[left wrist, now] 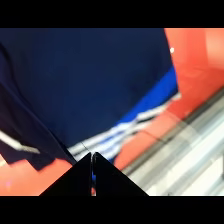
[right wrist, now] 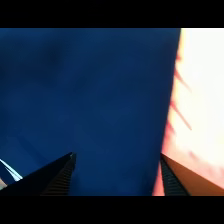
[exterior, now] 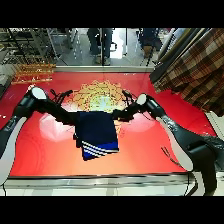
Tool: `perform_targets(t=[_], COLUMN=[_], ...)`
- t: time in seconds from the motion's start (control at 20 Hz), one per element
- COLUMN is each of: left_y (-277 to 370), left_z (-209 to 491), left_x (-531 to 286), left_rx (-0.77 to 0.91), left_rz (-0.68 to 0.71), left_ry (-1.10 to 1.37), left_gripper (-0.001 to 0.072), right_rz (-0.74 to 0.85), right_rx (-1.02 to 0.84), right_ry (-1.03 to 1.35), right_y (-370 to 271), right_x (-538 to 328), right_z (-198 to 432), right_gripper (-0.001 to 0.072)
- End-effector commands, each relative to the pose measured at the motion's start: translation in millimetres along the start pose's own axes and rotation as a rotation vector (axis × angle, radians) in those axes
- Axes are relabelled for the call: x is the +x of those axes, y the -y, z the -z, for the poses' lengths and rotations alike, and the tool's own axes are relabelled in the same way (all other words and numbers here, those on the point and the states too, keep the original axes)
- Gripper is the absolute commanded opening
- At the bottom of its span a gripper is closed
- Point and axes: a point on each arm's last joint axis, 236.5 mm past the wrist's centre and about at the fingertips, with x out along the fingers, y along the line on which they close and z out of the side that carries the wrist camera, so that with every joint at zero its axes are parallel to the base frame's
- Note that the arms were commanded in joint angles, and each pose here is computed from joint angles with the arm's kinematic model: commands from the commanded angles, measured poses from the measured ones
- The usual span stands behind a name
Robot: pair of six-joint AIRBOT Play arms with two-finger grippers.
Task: Fold the clothes and pants, and hang the long-sleeved shirts on hangers.
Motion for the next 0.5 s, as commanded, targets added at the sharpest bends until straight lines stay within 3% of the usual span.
perform_targets(t=[0.0,0.2,0.45], left_y=[-25,-49,-64], left_z=[-14,-15,-6], left_x=[28,63,88], left_rx=[-0.019,-0.053,-0.098], left_rz=[-0.017,-0.003,0.008], left_ry=[0.018,-0.018,-0.071], left_gripper=[0.0015,0.0014,0.0014], right_rz=[-0.047,-0.081,-0.266], right_rx=[0.062,0.103,0.137], right_ry=[-0.062,-0.076,-0.080], right_y=[20,29,-6], right_x=[18,33,59], right_z=[31,30,26], right_gripper=[0.0645,0.0645,0.0635])
